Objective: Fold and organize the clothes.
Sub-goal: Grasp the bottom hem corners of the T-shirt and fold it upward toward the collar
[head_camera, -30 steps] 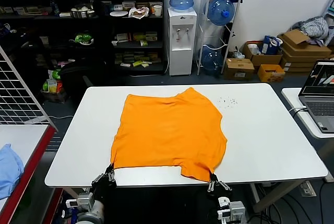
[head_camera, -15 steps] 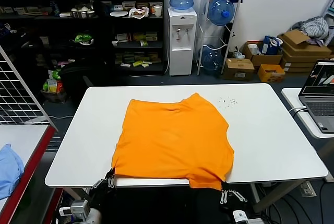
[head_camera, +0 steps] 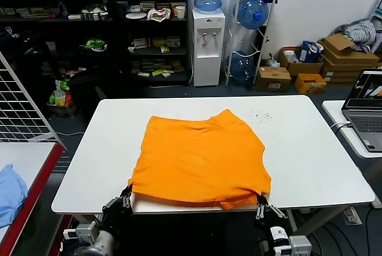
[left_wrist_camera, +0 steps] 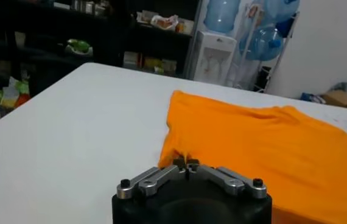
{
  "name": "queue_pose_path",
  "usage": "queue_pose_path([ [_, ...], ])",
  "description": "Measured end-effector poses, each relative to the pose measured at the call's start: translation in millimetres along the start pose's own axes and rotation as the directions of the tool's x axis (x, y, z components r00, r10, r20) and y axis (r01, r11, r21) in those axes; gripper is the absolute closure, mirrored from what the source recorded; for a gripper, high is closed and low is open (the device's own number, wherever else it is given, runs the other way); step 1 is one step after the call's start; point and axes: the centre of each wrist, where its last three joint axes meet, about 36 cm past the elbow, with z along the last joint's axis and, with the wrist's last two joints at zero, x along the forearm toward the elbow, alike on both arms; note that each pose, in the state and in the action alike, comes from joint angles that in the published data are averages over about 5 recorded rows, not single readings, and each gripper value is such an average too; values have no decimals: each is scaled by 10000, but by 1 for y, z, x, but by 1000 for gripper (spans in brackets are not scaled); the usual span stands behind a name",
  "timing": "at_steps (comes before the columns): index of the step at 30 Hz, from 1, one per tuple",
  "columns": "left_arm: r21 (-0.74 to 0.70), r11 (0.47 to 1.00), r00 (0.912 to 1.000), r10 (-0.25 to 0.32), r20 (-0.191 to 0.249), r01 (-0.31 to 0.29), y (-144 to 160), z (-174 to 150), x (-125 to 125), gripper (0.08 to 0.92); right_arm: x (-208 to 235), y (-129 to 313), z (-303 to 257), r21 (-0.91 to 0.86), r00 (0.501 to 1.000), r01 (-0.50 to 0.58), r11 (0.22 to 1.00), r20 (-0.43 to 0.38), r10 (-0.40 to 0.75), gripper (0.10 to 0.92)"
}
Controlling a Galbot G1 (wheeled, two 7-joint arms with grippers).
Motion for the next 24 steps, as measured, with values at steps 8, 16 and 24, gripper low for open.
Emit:
queue_pose_path([
  [8, -212, 9998, 9993, -44, 364, 52, 9, -11, -43, 905, -49, -1, -16, -248, 9999, 94, 9996, 36, -94, 900],
  [16, -360, 9992, 9987, -159, 481, 176, 11, -20, -81, 904, -90, 3, -31, -340, 9996, 294, 9990, 61, -292, 887],
  [24, -295, 9995, 9980, -61, 629, 80, 9, -32, -105, 754, -119, -1, -42, -228, 9979, 515, 9984, 411, -506, 678],
])
